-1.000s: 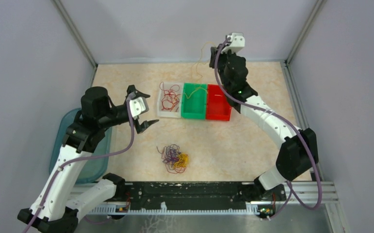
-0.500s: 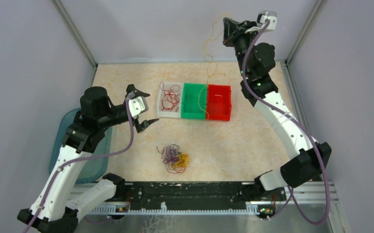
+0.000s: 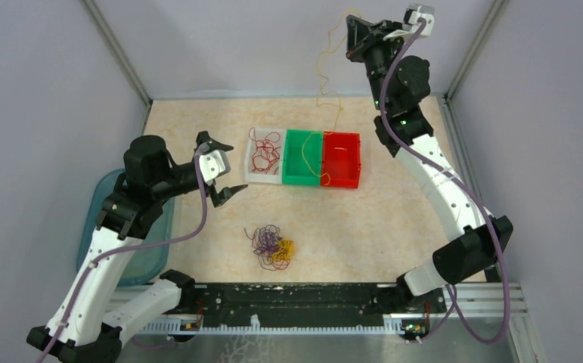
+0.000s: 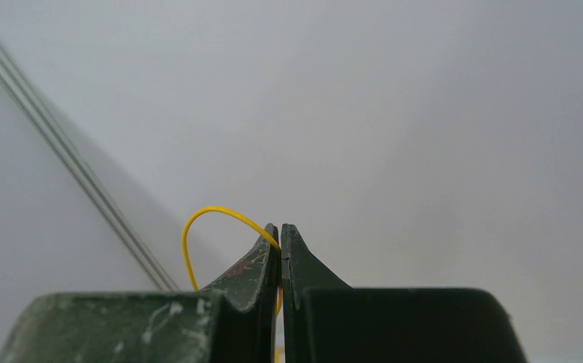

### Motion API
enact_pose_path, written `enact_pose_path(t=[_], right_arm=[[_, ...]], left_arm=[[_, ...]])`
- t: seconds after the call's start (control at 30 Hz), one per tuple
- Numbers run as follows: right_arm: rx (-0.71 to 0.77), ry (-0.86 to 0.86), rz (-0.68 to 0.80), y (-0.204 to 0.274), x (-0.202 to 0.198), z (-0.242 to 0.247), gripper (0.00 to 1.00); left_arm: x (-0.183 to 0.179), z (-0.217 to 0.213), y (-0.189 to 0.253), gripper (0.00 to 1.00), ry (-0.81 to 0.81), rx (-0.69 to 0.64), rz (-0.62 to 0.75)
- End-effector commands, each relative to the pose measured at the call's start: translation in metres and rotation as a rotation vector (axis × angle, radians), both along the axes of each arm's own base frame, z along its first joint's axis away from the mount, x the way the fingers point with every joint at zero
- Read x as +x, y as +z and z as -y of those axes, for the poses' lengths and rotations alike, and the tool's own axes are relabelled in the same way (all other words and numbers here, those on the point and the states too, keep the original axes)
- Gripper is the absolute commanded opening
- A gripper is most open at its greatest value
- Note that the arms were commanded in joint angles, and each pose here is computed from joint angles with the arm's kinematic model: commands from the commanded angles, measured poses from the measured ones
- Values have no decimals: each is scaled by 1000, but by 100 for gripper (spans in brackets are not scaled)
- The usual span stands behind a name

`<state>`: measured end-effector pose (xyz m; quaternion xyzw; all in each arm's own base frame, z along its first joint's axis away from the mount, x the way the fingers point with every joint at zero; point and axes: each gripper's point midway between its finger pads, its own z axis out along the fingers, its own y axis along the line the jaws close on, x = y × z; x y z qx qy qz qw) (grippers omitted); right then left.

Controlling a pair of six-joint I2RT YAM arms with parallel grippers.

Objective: Untangle the cables

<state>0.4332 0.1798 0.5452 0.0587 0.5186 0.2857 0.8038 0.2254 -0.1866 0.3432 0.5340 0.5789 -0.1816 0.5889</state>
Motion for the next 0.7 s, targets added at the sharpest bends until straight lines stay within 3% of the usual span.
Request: enact_pose_path(t=[0.0, 0.3, 0.67], right_arm=[[122, 87, 127, 65, -28, 2, 0], [221, 192, 153, 95, -43, -4, 0], [166, 166, 56, 45, -6, -18, 0]], left_arm=[[-4, 2, 13, 100, -12, -24, 28], [-7, 3, 14, 100, -22, -32, 28], [-10, 1, 16, 100, -17, -34, 38]])
